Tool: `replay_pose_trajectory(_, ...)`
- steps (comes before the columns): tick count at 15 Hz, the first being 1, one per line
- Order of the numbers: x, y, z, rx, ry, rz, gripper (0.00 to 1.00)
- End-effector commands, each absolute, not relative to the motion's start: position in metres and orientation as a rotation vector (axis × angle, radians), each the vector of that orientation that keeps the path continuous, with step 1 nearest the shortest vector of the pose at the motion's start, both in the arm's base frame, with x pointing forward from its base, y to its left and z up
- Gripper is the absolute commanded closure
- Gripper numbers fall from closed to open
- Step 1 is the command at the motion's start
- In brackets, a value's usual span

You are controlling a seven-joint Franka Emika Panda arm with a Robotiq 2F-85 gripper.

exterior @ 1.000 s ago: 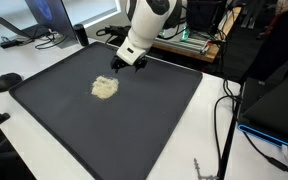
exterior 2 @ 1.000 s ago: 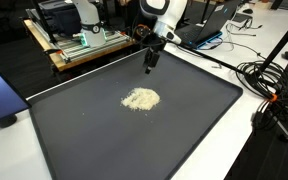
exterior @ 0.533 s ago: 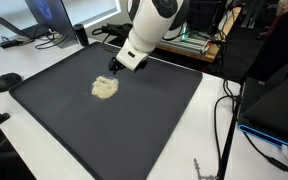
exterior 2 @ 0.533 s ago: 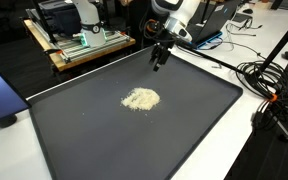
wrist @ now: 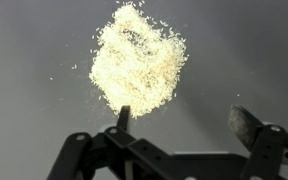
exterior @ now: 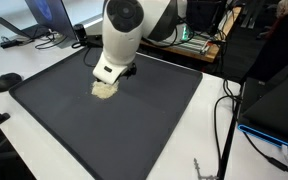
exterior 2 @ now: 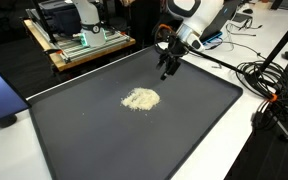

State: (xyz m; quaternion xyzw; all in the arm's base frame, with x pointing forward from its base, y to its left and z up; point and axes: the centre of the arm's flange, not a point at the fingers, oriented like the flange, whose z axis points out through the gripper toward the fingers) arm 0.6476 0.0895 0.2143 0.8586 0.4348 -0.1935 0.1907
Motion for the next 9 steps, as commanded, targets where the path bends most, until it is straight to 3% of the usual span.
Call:
replay_pose_trajectory(1,0.704,0.075,0.218,2.553,1.223,-0.579,0.0)
replay_pose_trajectory(9,0.748,-0.005,0.233,2.877,1.109,-0.586,0.0)
